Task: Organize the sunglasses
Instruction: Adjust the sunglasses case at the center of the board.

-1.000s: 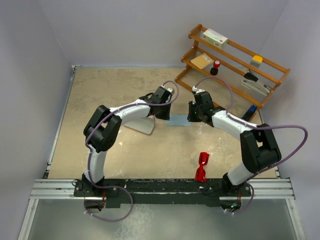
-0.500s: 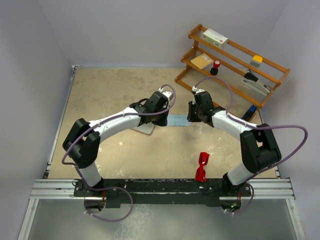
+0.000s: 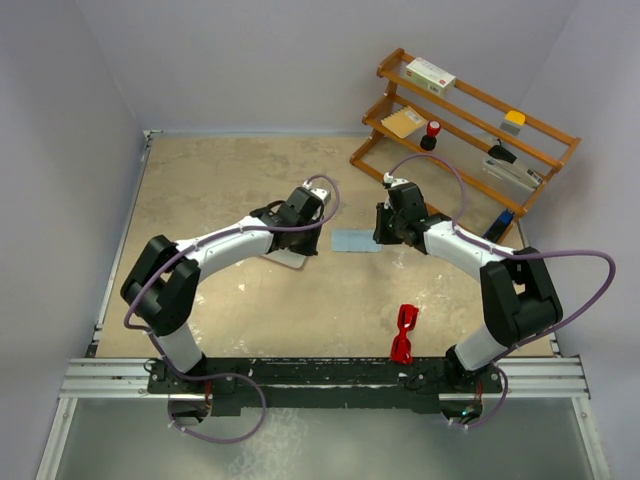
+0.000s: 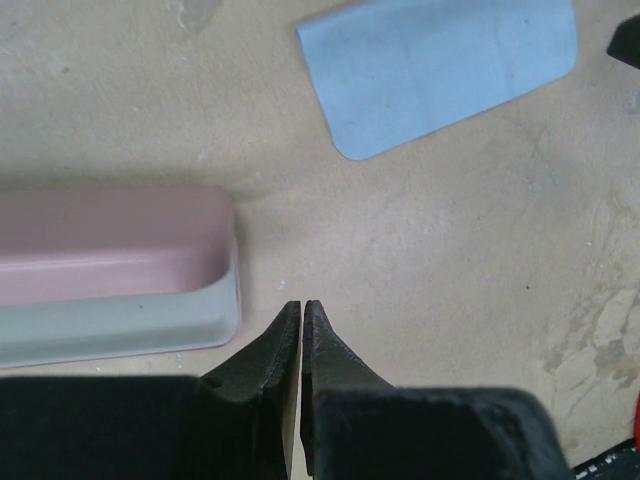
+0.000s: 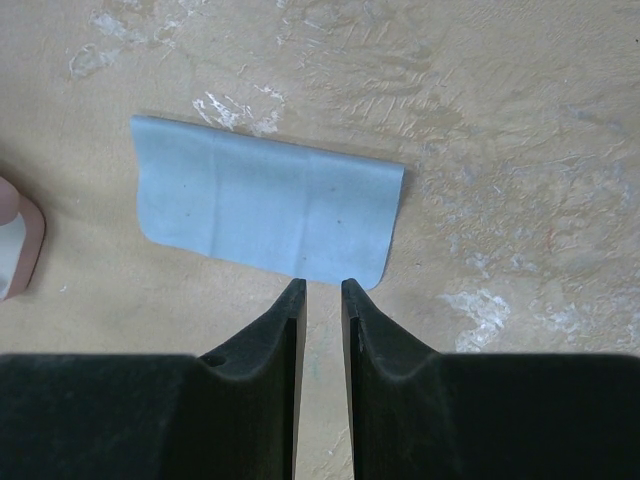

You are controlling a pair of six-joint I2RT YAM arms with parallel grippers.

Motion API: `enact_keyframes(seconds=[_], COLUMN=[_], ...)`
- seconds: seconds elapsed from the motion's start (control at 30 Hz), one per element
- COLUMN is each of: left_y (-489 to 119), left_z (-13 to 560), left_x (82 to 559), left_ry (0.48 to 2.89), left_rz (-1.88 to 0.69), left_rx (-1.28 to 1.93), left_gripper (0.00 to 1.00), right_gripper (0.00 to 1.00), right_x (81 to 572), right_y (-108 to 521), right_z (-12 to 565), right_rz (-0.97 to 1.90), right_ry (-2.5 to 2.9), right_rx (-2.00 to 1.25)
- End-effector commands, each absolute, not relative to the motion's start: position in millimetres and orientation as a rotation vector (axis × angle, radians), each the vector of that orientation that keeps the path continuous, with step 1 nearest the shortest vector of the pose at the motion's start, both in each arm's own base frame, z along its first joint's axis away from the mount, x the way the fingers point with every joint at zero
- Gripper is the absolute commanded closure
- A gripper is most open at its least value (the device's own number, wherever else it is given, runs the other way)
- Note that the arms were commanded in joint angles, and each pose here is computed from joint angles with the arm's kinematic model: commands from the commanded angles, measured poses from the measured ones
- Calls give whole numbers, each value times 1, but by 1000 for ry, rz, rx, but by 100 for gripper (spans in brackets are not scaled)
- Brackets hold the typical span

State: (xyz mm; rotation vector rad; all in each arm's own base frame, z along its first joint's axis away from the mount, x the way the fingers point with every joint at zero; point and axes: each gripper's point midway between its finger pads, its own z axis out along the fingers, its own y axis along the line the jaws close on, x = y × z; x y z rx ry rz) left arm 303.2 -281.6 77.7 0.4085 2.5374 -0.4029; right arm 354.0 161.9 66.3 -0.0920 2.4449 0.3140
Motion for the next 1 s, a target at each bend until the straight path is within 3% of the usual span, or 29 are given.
enact_keyframes(seconds=[0.0,0.57,0.97], left_y=[-276,-273,-281], left_z=[83,75,94], left_x=[330,363,354], left_ry=[2482,2480,2474], left_rz=[-398,-400,-461], left_rx=[392,377,325], left_gripper=[100,100,98], right_gripper=[77,77,74], right_x=[355,353,354], right_y=[164,162,158], right_z=[80,75,77], right_rz=[331,321,292], right_ry=[2397,2409,2407], right_rx=[-99,-96,-92])
